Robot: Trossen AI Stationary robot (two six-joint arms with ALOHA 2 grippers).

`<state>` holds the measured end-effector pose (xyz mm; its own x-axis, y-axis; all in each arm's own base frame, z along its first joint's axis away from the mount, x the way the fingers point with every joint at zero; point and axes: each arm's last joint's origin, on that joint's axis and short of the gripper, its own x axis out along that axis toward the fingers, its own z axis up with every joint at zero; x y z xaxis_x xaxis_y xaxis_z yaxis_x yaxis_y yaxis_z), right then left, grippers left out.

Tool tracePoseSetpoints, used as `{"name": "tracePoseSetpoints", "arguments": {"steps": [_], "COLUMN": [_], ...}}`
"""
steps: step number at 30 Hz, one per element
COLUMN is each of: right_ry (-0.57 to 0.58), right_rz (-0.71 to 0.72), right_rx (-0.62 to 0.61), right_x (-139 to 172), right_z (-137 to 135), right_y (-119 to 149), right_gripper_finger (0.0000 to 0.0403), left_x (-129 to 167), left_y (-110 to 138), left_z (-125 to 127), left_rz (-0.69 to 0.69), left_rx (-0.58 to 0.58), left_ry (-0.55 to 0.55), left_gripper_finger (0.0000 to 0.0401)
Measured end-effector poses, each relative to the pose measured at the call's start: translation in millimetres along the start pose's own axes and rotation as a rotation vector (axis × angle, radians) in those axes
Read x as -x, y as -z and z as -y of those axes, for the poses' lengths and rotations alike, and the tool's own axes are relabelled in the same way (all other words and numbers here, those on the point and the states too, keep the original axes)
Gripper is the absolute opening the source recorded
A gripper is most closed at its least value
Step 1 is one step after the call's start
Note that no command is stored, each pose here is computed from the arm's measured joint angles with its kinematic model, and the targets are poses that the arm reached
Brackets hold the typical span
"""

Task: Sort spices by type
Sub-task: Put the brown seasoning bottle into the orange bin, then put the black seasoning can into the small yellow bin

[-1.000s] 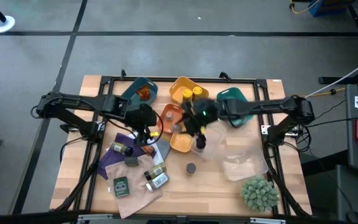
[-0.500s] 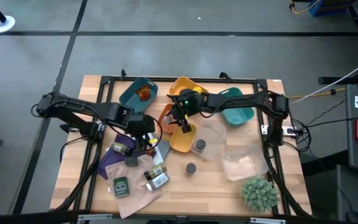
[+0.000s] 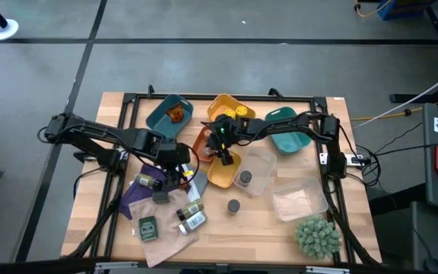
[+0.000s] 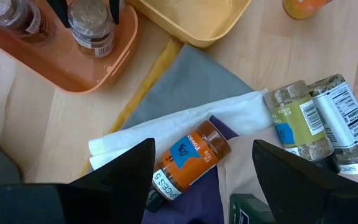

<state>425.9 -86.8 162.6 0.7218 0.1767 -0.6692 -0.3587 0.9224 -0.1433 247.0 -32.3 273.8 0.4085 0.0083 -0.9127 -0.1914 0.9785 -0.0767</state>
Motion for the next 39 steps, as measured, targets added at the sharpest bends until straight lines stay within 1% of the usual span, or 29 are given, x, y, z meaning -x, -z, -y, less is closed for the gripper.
{"name": "tracePoseSetpoints", "arguments": {"steps": [7,11,19,22,26,29,31,33,36,39], "right_ry": [0.024,0.051,0.051,0.057,0.071,0.09,0.075,0.061,0.045,0.01], "right_rz": [-0.012,-0.027,-0.026,-0.03,-0.046,-0.064,-0.094,-0.118,-0.14,-0.159], "right_rx": [0.005,0.006,0.006,0.006,-0.003,-0.036,-0.054,-0.061,-0.062,-0.05], "right_x": [0,0,0,0,3,8,13,17,23,30], "right_z": [1,1,1,1,3,8,9,11,11,9], "right_y": [0,0,0,0,-4,-14,-20,-26,-37,-49], "right_gripper_finger": [0.0185,0.0207,0.0253,0.0261,0.0263,0.0264,0.0264,0.0264,0.0264,0.0264], "left_x": [0,0,0,0,0,0,1,1,1,1], "left_y": [0,0,0,1,5,10,12,14,14,13], "left_z": [0,0,0,-1,-2,-6,-10,-15,-20,-23], "left_rz": [0.0,0.0,-0.002,-0.016,-0.055,-0.103,-0.135,-0.162,-0.18,-0.18], "left_rx": [0.001,0.003,0.001,0.0,0.003,0.091,0.175,0.233,0.254,0.21], "left_ry": [0.0,0.0,-0.001,-0.005,-0.022,-0.046,-0.071,-0.093,-0.108,-0.106], "left_gripper_finger": [0.0253,0.0253,0.0253,0.0253,0.0253,0.0253,0.0253,0.0253,0.0253,0.0253]}}
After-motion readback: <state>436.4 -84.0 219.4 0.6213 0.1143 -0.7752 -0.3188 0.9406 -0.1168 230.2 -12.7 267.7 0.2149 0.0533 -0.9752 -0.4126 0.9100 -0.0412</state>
